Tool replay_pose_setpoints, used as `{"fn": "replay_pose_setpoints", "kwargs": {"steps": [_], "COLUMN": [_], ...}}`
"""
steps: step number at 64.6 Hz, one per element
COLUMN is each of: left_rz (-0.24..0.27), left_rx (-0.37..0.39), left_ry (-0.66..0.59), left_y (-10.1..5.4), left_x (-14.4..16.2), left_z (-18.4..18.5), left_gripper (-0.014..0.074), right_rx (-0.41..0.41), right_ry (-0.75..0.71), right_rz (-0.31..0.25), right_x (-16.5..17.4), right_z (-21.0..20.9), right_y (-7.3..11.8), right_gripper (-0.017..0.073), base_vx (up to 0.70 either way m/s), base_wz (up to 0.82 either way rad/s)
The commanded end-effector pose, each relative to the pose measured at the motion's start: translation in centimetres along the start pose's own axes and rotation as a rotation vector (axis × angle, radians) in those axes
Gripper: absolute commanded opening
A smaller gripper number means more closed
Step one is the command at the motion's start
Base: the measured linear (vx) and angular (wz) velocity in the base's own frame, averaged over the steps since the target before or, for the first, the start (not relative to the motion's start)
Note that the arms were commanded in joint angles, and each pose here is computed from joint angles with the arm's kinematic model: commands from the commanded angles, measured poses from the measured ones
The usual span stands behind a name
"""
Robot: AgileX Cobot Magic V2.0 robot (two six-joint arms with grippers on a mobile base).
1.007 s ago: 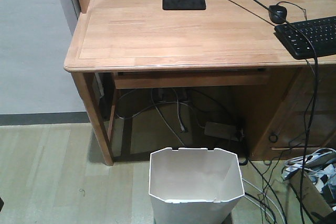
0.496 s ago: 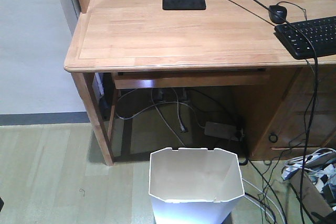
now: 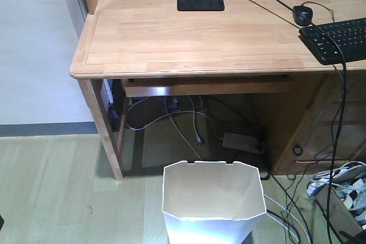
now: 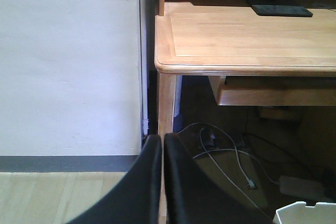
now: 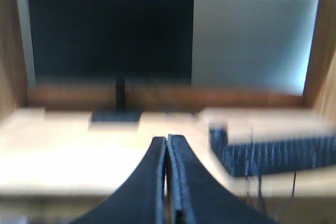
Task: Move trash bin to bedside with robot
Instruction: 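Lower the right gripper toward the rim of the white trash bin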
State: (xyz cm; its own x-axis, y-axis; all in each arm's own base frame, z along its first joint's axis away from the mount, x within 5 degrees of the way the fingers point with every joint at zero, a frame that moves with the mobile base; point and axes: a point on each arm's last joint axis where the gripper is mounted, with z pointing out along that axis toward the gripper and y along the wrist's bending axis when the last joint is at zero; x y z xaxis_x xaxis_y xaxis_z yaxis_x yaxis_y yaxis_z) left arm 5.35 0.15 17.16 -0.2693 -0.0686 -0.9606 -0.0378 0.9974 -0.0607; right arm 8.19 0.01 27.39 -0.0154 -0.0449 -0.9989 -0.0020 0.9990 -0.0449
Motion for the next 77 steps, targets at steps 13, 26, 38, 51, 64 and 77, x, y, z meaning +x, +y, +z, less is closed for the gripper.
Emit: {"fn": "replay_pose_setpoints", "kwargs": {"steps": [13,26,38,51,64,77], "left_rz": [-0.006,-0.006,-0.006,-0.006,-0.006,-0.006], "left_rx": [0.008,0.008,0.008,0.008,0.008,0.008], "left_ry": [-0.051,-0.051,-0.051,-0.051,-0.051,-0.051], "left_y": [-0.1,-0.1,-0.1,-0.1,-0.1,-0.1], "left_x": [-0.5,-0.5,-0.5,-0.5,-0.5,-0.5], "left_z": [0.1,0.1,0.1,0.1,0.1,0.1], "left_gripper": [-0.0006,-0.0006,-0.0006,-0.0006,-0.0006,-0.0006], "right_rx": [-0.013,-0.017,-0.019,-0.02,-0.02,-0.021], "right_ry": [0.316,0.424,0.503,0.6,0.616,0.609], "right_rz": [0.041,0.049,0.042,0.023,0.023,0.061], "right_x": [-1.8,-0.7,0.0,-0.1,0.2,0.1], "right_z": [3.7,4.4,4.9,6.1,6.3,6.3], "right_y": [0.0,0.0,0.1,0.0,0.0,0.1], "right_gripper": [-0.0002,0.0,0.005,0.028,0.0531,0.0601], "base_vx": [0.0,0.0,0.0,0.0,0.0,0.0], "base_wz": [0.0,0.0,0.0,0.0,0.0,0.0]}}
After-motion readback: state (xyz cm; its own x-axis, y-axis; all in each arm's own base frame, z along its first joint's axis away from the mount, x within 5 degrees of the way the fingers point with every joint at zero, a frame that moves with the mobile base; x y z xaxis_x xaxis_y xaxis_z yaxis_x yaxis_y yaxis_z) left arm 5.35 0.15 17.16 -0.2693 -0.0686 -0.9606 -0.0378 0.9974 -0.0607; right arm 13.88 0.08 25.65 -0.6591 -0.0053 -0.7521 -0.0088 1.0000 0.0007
